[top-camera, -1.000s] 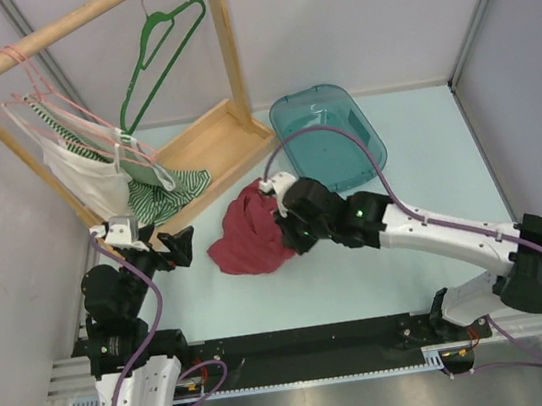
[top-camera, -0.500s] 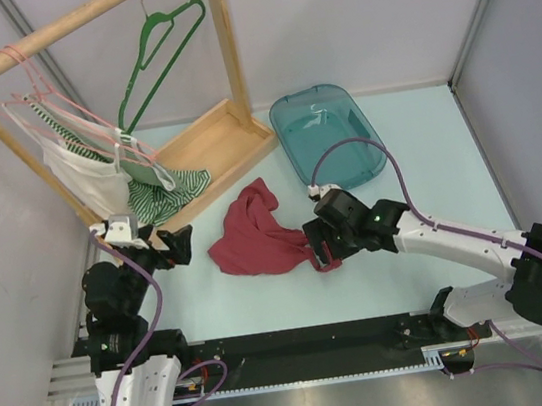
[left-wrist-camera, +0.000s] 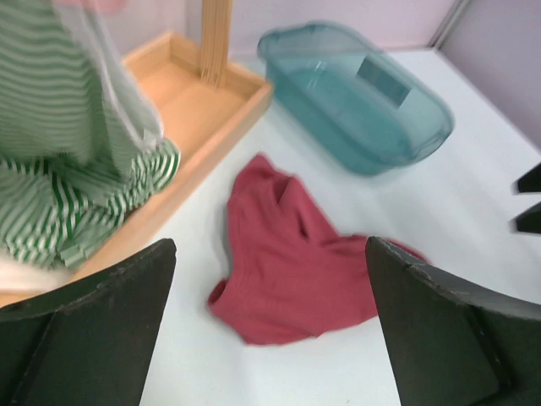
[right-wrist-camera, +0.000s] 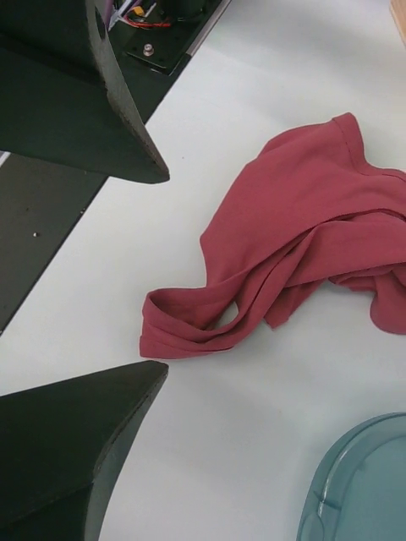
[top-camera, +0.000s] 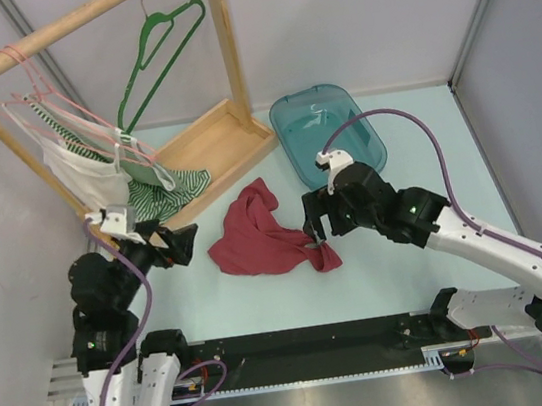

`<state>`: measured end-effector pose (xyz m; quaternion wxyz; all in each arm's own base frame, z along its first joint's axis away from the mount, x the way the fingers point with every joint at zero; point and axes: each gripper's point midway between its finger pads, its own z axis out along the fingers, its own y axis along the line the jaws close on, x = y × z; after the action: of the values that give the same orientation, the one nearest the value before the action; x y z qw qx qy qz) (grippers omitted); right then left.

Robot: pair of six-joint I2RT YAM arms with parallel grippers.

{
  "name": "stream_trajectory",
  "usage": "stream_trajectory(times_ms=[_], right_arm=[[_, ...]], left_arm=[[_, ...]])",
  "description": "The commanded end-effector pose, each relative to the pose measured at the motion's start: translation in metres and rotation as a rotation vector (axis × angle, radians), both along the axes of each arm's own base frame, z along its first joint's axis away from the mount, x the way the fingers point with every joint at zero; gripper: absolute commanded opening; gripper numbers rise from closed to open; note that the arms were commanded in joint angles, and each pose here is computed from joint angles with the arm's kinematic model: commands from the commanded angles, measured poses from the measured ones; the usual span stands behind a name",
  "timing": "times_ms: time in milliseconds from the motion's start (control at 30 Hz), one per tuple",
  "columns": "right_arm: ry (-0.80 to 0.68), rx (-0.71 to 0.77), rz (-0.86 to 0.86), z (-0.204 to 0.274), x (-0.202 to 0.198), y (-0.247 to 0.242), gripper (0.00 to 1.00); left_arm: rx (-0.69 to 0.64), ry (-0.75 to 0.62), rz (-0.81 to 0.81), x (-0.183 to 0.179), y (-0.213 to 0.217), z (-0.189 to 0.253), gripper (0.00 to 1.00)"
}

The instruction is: Place the tank top on the hanger

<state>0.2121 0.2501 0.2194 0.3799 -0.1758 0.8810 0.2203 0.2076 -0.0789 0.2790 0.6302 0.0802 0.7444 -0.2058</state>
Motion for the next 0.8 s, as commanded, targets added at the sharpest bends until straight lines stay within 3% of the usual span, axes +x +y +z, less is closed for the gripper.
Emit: stream_trajectory(times_ms=[0,167,267,400,567,600,633,667,767], right_arm=[[-0.034,0.029,0.001,0.004,0.005,-0.003,0.91],[-0.025,0.057,0.006,0.001,0.002,-0.004,0.91],[-0.024,0.079,0.014,0.000,-0.003,-0.004,0.91],[-0.004,0.107,0.012,-0.005,-0.009,-0.006,0.91],[0.026,0.133,0.016,-0.015,-0.018,-0.007,0.91],[0.033,0.139,0.013,-0.017,-0.019,-0.007,0.91],[0.035,0.144,0.012,-0.018,-0.020,-0.007,0.91],[0.046,0.145,0.016,-0.021,-0.022,-0.007,0.91],[0.054,0.151,0.010,-0.025,-0.022,-0.005,0.91]], left_arm=[[-0.042,-0.133,-0.113,-0.022,-0.019,0.102,0.98],[-0.050,-0.214,-0.155,-0.016,-0.025,0.174,0.99],[-0.017,-0.244,-0.140,0.015,-0.023,0.211,0.99],[0.042,-0.236,-0.063,0.090,-0.015,0.245,0.99],[0.135,-0.169,0.021,0.171,-0.007,0.247,0.99],[0.141,-0.220,0.043,0.172,-0.003,0.272,0.99],[0.180,-0.139,0.069,0.206,0.001,0.245,0.99],[0.187,-0.175,0.083,0.208,0.003,0.259,0.99],[0.231,-0.146,0.133,0.245,0.011,0.239,0.99]])
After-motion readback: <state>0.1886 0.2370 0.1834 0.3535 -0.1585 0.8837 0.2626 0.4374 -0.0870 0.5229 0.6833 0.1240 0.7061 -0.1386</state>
